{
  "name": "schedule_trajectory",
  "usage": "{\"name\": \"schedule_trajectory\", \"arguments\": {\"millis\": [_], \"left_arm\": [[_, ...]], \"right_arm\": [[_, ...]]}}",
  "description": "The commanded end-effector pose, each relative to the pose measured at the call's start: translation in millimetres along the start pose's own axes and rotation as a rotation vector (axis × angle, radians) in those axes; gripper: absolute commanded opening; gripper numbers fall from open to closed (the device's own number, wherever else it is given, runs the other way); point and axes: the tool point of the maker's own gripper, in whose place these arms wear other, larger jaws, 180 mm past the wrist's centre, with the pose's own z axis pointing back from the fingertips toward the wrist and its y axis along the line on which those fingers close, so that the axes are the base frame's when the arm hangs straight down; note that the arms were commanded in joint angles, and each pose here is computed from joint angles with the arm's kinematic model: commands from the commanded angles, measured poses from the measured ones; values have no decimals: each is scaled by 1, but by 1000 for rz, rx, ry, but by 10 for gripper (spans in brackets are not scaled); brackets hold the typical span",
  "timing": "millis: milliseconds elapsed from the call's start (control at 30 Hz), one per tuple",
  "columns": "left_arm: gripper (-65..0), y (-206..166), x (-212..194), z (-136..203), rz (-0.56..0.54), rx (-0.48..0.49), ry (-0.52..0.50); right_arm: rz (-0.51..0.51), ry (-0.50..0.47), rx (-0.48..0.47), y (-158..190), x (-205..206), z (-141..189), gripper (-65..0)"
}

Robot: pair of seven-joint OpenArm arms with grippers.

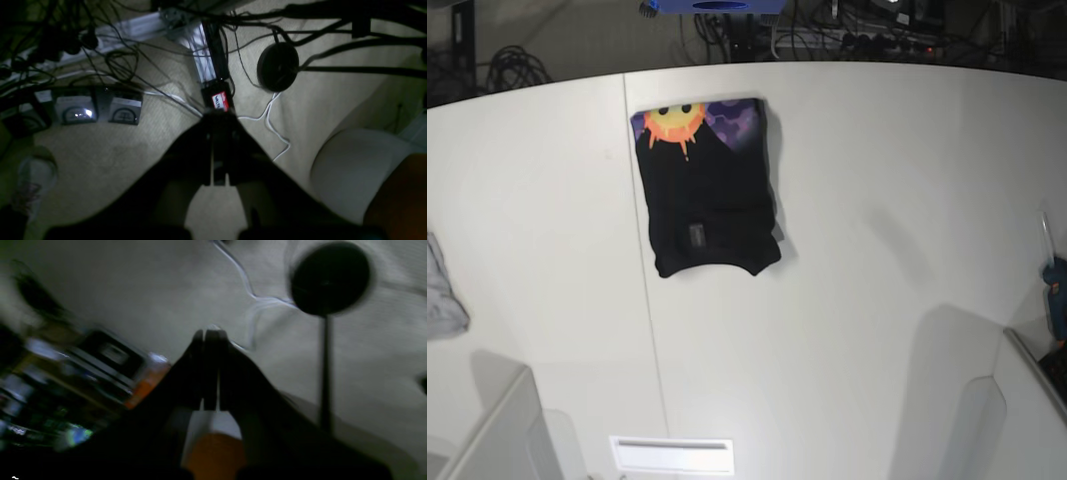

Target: Fold the T-shirt properly

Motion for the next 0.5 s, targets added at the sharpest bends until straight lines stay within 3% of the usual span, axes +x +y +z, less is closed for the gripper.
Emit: {"name": "schedule_trajectory", "arguments": {"millis": [0, 167, 333, 467], "left_arm": [[-650, -2, -9, 2, 20, -2, 17], [-650, -6, -11, -12, 80, 36, 52], [-650, 8, -7, -24, -25, 207, 61], [-650, 6, -1, -34, -24, 216, 98]], "right_arm": [[-13, 7, 16, -3, -8, -1, -650], [-70, -104, 57, -13, 9, -1, -650], [-62, -180, 31, -31, 34, 6, -650], [-57, -189, 30, -33, 41, 6, -650]]}}
